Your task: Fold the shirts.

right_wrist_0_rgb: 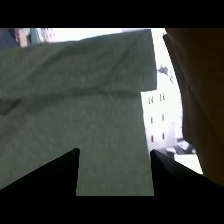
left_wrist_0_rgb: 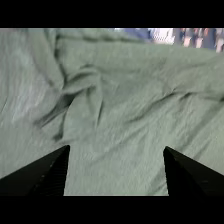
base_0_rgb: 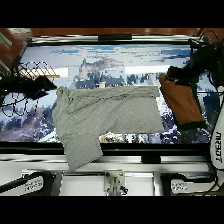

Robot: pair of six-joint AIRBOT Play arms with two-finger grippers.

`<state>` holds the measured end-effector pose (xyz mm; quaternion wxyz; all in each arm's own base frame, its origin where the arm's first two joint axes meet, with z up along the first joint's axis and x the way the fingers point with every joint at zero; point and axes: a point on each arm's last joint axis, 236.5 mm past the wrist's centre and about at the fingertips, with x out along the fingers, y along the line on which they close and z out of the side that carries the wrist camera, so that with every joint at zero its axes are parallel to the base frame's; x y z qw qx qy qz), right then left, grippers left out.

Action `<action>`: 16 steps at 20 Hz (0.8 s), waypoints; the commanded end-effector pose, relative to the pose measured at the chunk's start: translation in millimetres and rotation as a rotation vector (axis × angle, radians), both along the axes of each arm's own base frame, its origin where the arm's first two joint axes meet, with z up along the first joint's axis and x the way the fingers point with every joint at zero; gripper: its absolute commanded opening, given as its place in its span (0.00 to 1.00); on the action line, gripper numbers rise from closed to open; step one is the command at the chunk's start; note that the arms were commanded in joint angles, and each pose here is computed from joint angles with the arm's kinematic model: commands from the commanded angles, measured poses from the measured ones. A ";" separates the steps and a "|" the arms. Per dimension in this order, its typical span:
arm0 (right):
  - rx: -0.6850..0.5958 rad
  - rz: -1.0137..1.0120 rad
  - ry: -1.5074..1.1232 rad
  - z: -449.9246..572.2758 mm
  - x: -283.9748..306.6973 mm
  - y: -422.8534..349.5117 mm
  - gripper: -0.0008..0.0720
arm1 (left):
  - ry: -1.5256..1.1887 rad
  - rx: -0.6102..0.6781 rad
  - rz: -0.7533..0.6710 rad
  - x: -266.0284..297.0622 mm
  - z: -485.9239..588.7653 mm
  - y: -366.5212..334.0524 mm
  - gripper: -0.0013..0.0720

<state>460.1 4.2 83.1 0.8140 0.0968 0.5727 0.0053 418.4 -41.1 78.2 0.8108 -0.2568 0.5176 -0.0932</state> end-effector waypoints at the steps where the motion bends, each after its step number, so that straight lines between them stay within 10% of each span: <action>1: -0.011 0.017 0.196 -7.8 -66.4 -31.0 0.76 | 0.244 -0.039 -0.034 -82.8 -20.3 31.7 0.93; 7: 0.160 -0.052 0.246 -46.1 -112.6 -30.0 0.76 | 0.436 -0.220 0.052 -179.7 -108.4 30.8 0.83; 16: 0.208 -0.056 0.254 -69.2 -115.8 -18.1 0.76 | 0.432 -0.226 0.107 -174.5 -178.1 14.3 0.75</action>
